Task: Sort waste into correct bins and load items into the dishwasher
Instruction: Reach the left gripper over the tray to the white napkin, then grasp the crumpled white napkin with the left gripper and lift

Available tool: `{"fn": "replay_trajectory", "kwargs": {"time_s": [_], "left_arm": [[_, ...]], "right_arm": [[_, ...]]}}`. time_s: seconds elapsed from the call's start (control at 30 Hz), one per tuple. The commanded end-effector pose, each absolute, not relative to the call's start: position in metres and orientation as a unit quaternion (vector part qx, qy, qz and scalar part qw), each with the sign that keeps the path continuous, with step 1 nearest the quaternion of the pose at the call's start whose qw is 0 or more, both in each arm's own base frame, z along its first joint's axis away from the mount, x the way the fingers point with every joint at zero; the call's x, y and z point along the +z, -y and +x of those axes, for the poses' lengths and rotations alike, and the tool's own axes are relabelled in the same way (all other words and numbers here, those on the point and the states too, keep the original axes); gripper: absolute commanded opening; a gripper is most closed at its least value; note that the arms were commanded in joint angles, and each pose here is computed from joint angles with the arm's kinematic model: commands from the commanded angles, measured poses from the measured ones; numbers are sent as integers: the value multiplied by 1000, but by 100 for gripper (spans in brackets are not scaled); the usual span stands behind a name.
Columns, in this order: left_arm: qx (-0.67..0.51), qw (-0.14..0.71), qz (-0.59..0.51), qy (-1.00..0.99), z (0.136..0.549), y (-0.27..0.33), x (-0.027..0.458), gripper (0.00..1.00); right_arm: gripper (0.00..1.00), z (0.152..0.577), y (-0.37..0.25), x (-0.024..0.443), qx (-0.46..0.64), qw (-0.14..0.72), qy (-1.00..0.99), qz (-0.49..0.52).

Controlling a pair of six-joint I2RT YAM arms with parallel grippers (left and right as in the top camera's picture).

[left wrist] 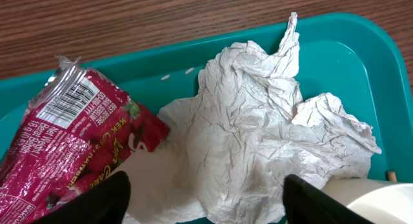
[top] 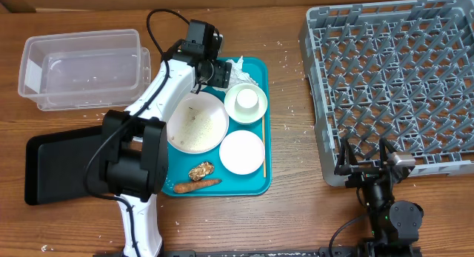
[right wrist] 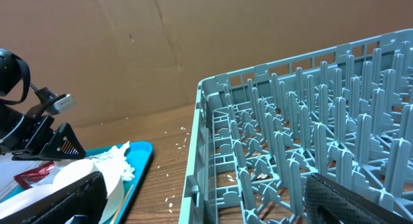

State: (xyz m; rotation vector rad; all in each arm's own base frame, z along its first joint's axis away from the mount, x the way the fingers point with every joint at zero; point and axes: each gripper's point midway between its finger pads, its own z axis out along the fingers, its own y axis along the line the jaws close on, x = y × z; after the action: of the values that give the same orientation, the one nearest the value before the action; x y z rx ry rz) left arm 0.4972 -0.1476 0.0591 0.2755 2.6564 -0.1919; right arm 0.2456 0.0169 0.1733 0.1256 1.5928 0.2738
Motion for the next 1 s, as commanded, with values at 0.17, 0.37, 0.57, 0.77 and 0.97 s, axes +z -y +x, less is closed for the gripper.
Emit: {"fn": "replay_trajectory", "kwargs": {"time_s": [0.17, 0.37, 0.57, 0.77, 0.97], "left_arm": [[-82, 231, 91, -965, 499, 158, 61, 75], [-87, 228, 101, -964, 493, 174, 60, 74], [-65, 236, 82, -966, 495, 175, 58, 74], [-61, 217, 58, -973, 492, 171, 42, 73], [-58, 213, 56, -974, 492, 170, 35, 73]], "right_arm": [[100, 246, -18, 171, 123, 689, -712, 53], [100, 246, -18, 171, 123, 689, -712, 53], [100, 246, -18, 171, 123, 689, -712, 53], [100, 246, -18, 171, 123, 689, -712, 53], [100, 246, -18, 171, 123, 689, -712, 53]]}}
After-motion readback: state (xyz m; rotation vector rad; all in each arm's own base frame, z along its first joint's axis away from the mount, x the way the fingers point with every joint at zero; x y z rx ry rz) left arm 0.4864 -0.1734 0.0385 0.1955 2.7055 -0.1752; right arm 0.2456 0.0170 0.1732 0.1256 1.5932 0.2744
